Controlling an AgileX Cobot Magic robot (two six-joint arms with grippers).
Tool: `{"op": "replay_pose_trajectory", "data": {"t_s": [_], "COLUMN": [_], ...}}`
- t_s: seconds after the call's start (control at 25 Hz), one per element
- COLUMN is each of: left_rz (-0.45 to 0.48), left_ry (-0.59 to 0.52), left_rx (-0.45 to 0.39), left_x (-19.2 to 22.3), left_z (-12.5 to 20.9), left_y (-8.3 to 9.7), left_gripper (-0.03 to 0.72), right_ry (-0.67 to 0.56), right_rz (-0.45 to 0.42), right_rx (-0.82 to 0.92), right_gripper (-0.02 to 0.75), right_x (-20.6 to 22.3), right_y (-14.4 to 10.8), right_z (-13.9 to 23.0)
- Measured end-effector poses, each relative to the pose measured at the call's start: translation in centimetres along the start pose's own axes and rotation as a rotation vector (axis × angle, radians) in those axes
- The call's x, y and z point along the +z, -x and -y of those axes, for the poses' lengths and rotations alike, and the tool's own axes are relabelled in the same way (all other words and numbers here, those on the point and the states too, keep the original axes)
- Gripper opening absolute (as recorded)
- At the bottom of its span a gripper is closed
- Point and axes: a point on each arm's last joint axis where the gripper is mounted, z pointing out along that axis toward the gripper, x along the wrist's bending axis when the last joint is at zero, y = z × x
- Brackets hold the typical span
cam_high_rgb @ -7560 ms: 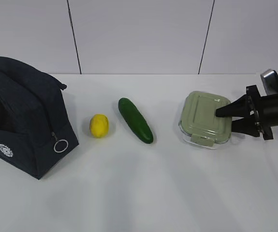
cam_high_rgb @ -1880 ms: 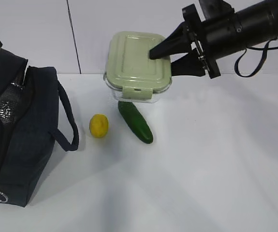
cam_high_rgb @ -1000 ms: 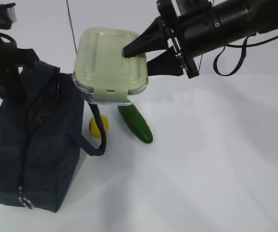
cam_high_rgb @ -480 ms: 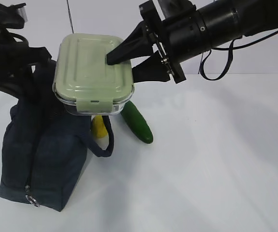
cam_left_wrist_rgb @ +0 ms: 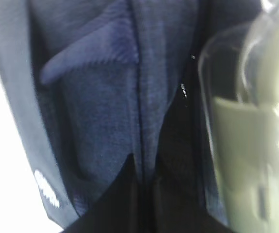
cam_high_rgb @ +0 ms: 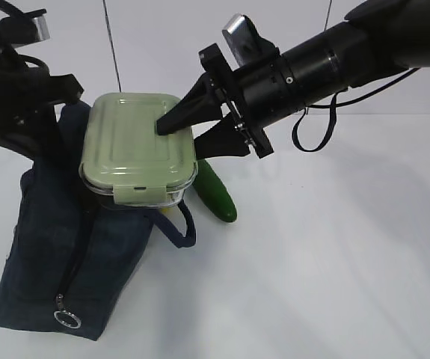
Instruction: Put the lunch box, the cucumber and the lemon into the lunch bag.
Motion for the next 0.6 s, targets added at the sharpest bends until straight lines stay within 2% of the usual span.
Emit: {"op": "replay_pose_trajectory", "data": {"t_s": [0.16,0.32,0.6], "left_rz": [0.013,0.072,0.184], "left_ry": [-0.018,-0.027,-0.019], "left_rx": [-0.006,-0.003,-0.004], "left_x": [0.0,0.0,-0.1], "left_z": [0.2,0.2,0.2], "left_y": [0.1,0.7,1.7], "left_gripper": [-0.006,-0.006,-0.006], "right_ry": [-0.012,-0.029,-0.034], "right_rz": [0.0,0.012,0.022], "right_rx": [0.027,0.045,0.023], "right_gripper": [0.385,0.385,0.385], "right_x": [0.7,1.3,1.4], "right_y": [1.2,2.5,2.7], "right_z": [-0.2,-0.3,-0.2]}}
